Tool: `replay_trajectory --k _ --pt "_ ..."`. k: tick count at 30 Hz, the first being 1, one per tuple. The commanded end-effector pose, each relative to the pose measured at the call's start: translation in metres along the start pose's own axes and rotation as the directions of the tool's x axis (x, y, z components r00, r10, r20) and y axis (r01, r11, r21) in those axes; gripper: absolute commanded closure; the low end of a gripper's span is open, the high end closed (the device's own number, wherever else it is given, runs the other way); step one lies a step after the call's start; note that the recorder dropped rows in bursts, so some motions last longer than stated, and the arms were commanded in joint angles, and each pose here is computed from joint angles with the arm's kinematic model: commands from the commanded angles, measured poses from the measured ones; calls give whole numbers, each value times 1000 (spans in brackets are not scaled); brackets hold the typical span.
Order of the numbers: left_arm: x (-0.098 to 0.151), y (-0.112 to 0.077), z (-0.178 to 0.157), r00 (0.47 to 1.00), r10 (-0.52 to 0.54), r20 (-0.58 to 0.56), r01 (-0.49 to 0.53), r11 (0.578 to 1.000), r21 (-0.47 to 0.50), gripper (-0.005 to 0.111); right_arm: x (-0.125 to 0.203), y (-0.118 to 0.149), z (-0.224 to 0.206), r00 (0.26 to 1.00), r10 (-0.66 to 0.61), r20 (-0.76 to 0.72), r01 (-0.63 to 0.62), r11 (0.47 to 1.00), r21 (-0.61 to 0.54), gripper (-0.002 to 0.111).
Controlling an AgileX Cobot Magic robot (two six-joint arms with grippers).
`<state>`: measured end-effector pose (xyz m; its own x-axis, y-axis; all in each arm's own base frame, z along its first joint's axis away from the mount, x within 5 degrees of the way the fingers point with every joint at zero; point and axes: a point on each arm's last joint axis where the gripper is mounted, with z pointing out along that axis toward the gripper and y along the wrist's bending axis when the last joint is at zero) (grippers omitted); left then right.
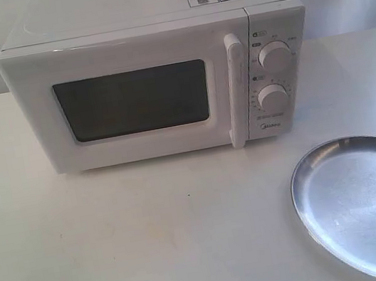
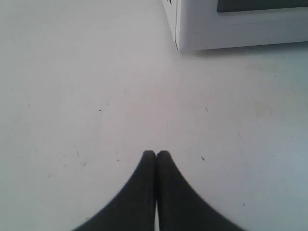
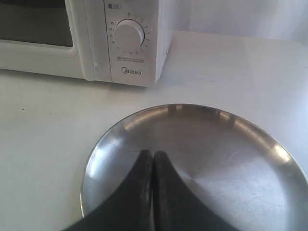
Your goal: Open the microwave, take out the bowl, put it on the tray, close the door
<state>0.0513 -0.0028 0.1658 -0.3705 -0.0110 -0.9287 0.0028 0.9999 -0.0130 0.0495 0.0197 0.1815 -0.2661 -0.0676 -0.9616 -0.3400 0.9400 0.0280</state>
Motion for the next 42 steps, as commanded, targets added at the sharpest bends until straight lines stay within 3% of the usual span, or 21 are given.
replay_trajectory --k 1,11,17,18,20,23,26,29,31,35,38,42 --pt "1 -1 0 1000 -4 3 4 1000 9 107 0 0 0 1000 1 16 -1 1000 0 108" --pt "1 -1 0 1000 -4 3 4 1000 9 107 -1 0 0 1000 -15 25 15 1000 3 108" --pt "1 -1 0 1000 -4 3 4 1000 9 107 -15 -1 -1 983 -46 176 42 999 24 108" --pt "1 -1 0 1000 -4 3 4 1000 9 107 -19 -2 -2 975 -38 220 33 999 26 108" --pt "1 -1 0 1000 -4 3 4 1000 9 107 -27 -2 -5 943 109 314 -110 994 -16 108" --pt "1 -1 0 1000 -4 3 4 1000 9 107 -44 -5 -12 814 318 486 -304 946 -111 108" --pt "1 -1 0 1000 -4 3 4 1000 9 107 -64 -10 -28 624 364 691 -326 925 -193 108" --pt "1 -1 0 1000 -4 3 4 1000 9 107 -87 -13 -53 420 251 872 -241 957 -160 108" --pt "1 -1 0 1000 -4 3 4 1000 9 107 -115 -13 -64 351 165 922 -204 974 -97 108" --pt "1 -1 0 1000 -4 3 4 1000 9 107 -179 -11 -49 410 85 908 -164 986 -18 108" --pt "1 -1 0 1000 -4 3 4 1000 9 107 -237 -10 -14 513 -26 858 -100 991 90 108" --pt "1 -1 0 1000 -4 3 4 1000 9 107 -278 -4 67 803 -104 587 51 993 105 108"
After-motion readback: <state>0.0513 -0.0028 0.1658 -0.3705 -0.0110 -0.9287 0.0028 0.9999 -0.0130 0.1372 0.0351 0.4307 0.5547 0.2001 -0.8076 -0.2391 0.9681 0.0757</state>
